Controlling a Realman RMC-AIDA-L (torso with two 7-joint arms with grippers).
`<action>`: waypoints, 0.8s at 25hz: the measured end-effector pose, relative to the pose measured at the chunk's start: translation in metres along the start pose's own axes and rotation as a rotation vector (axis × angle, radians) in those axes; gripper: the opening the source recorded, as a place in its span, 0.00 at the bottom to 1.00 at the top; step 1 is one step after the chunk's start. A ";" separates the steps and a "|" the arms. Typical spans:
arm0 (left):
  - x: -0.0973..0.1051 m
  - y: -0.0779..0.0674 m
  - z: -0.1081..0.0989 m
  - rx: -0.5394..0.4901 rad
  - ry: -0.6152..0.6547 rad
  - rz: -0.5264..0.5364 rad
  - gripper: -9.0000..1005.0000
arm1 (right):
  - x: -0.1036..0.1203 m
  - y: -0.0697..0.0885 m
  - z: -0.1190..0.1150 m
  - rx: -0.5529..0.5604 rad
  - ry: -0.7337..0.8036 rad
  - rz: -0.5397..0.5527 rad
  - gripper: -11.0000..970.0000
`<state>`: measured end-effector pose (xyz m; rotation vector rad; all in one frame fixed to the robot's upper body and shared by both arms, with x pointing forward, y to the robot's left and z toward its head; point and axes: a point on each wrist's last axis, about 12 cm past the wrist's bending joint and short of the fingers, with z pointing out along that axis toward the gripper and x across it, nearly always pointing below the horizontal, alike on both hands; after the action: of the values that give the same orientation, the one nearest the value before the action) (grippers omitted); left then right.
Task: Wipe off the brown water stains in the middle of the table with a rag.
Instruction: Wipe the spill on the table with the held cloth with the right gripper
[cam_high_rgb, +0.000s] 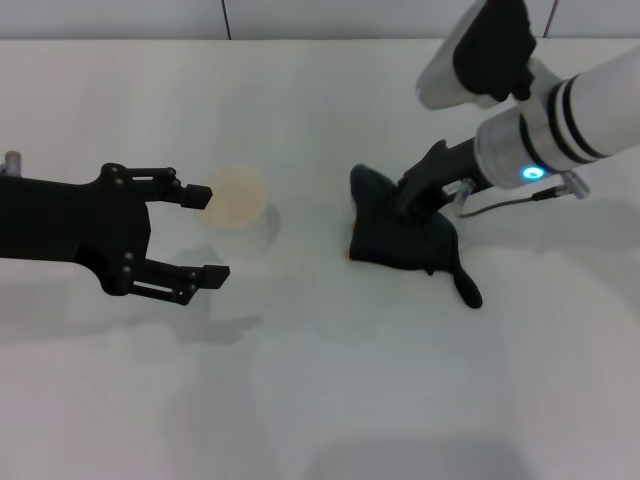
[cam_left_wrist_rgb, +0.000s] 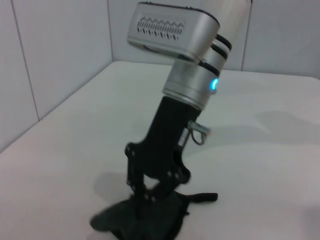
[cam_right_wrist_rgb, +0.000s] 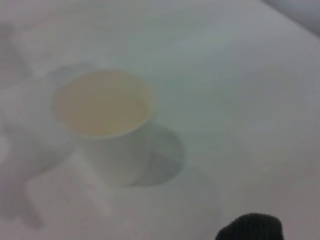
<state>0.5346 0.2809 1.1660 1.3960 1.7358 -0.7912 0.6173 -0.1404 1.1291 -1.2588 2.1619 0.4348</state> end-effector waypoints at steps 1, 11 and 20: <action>0.000 0.000 0.000 0.000 0.000 0.001 0.89 | -0.001 0.003 0.002 -0.010 0.007 -0.006 0.10; 0.000 0.000 0.002 -0.005 -0.003 0.010 0.89 | -0.009 0.040 0.013 -0.129 0.064 -0.076 0.10; 0.001 0.000 0.003 -0.005 -0.005 0.009 0.89 | -0.007 0.063 0.002 -0.223 0.099 -0.096 0.10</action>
<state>0.5351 0.2788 1.1641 1.3961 1.7251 -0.7841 0.5658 -0.1031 1.1307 -1.5280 2.1697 0.5981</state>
